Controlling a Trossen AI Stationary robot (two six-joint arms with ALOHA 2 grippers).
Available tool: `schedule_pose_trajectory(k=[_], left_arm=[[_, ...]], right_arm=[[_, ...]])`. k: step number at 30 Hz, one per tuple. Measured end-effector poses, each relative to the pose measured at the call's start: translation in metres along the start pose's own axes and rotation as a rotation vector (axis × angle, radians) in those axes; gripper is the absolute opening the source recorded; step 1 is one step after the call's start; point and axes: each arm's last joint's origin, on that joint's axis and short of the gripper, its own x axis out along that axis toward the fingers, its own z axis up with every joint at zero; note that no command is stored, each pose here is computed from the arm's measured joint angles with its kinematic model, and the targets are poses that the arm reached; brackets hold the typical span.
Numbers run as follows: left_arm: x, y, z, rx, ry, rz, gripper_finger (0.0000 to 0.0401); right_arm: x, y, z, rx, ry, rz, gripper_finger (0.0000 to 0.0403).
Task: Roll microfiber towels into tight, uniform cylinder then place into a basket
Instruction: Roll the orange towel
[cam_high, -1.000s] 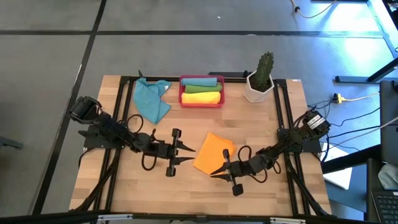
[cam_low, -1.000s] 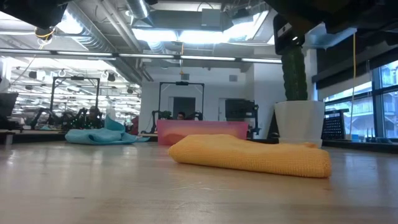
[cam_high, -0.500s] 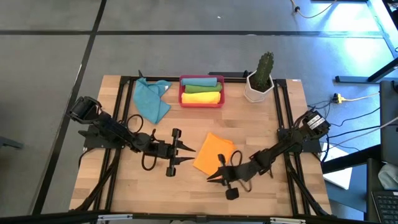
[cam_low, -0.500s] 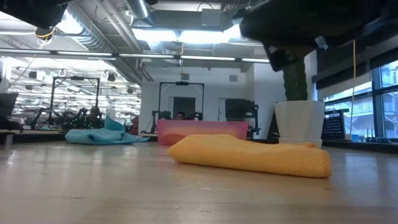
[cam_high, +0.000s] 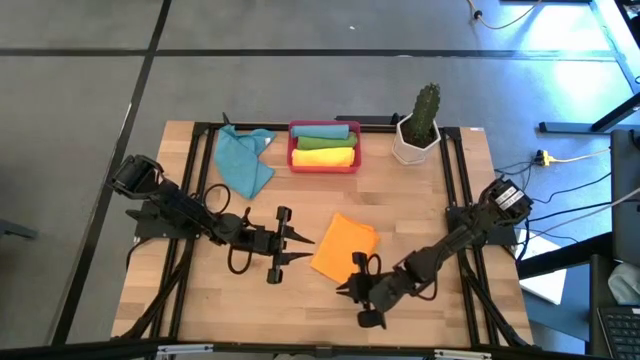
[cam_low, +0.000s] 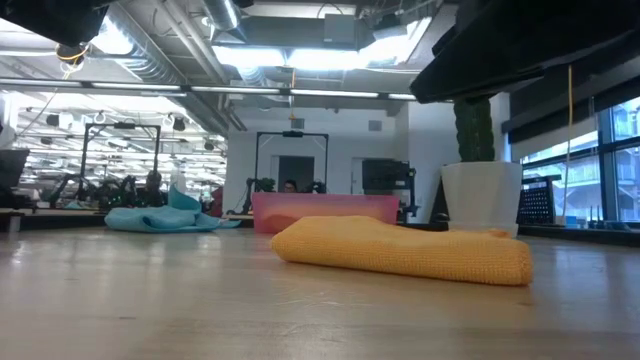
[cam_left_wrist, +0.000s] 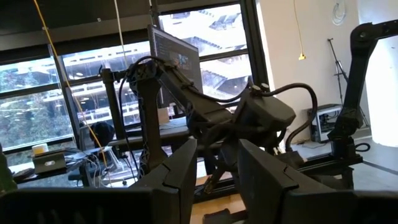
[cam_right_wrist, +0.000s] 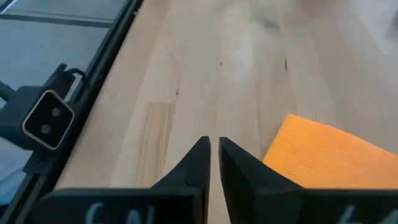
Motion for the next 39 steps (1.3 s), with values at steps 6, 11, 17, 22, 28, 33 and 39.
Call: schedule_pose_trajectory(k=[6, 11, 17, 22, 28, 33, 39], left_arm=[[0.0, 0.0, 0.0, 0.0, 0.0, 0.0, 0.0105], [0.0, 0.0, 0.0, 0.0, 0.0, 0.0, 0.0105], [0.0, 0.0, 0.0, 0.0, 0.0, 0.0, 0.0105], [0.0, 0.0, 0.0, 0.001, 0.001, 0.0, 0.0105], [0.0, 0.0, 0.0, 0.0, 0.001, 0.0, 0.0105], [0.0, 0.0, 0.0, 0.001, 0.001, 0.0, 0.0105], [0.0, 0.0, 0.0, 0.0, 0.0, 0.0, 0.0105]], right_arm=[[0.006, 0.006, -0.006, -0.035, -0.007, 0.02, 0.0036], [0.023, 0.015, -0.013, -0.132, 0.021, 0.067, 0.0052], [0.031, 0.023, -0.004, -0.168, 0.031, 0.066, 0.0131], [0.028, 0.022, -0.002, -0.141, 0.14, -0.022, 0.0191], [0.023, 0.018, -0.011, -0.073, 0.279, -0.11, 0.0208], [0.019, 0.019, -0.018, -0.058, 0.331, -0.134, 0.0209], [0.017, 0.022, -0.02, -0.076, 0.34, -0.139, 0.0209]])
